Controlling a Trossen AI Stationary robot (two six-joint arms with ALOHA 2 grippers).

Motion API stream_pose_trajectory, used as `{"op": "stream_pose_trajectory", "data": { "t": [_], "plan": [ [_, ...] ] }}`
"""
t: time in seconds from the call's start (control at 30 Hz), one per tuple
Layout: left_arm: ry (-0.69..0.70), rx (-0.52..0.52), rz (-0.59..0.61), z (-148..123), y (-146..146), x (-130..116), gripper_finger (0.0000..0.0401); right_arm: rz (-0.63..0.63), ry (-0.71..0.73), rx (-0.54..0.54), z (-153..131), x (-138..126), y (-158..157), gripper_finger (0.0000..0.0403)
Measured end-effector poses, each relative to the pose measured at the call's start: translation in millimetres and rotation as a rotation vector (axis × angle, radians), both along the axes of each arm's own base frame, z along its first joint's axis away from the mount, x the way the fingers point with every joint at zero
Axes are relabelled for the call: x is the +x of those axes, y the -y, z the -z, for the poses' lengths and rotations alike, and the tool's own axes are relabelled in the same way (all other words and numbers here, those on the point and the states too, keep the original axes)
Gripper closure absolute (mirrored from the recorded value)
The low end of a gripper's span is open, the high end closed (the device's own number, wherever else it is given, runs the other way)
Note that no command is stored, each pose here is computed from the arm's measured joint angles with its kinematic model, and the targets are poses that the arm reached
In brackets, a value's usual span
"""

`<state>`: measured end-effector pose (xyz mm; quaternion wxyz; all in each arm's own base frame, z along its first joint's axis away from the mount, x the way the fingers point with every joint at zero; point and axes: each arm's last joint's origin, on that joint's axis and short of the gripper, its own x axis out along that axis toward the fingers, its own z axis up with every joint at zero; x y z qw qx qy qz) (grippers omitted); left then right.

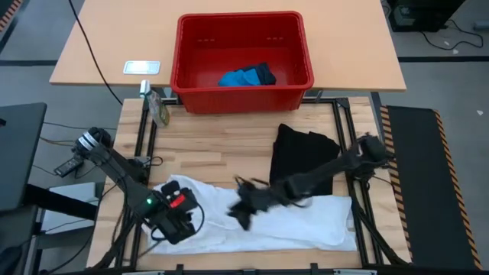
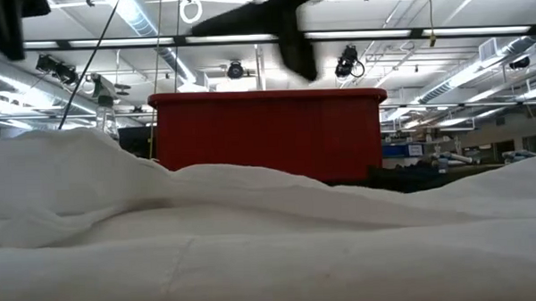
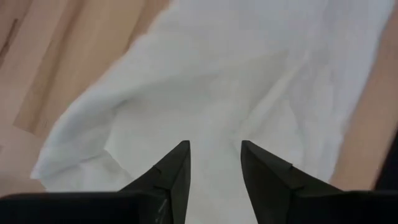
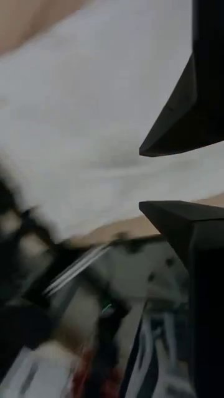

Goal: Fold laundry
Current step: Fold the white polo shirt on the table

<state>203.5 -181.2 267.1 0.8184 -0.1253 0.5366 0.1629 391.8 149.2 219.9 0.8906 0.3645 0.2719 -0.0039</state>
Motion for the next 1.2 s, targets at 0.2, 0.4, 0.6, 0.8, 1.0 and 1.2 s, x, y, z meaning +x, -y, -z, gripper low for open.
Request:
{"op": "stream_pose_trajectory", "data": {
  "t": [0.2,0.4,0.6,0.8,1.0,1.2],
  "plan": [
    [0.096,-0.088,-0.032,-25,-6,-19,0.0257,-0.103,0.039,-0.244,16,64,22,0.0258],
    [0.170,-0.050,0.061,-35,4,-45,0.0257,-0.215,0.008,-0.432,27,101,14,0.0253],
    [0.187,-0.126,0.083,-37,16,-52,0.0257,-0.307,0.003,-0.401,46,119,2,0.0253],
    [0.217,-0.183,0.049,-38,19,-49,0.0257,-0.316,-0.004,-0.423,53,121,-5,0.0253],
    [0.213,-0.176,0.035,-38,17,-47,0.0257,-0.341,-0.009,-0.428,65,123,-4,0.0253],
    [0.214,-0.158,0.033,-38,12,-41,0.0257,-0.302,0.013,-0.415,61,125,-1,0.0253]
  ]
}}
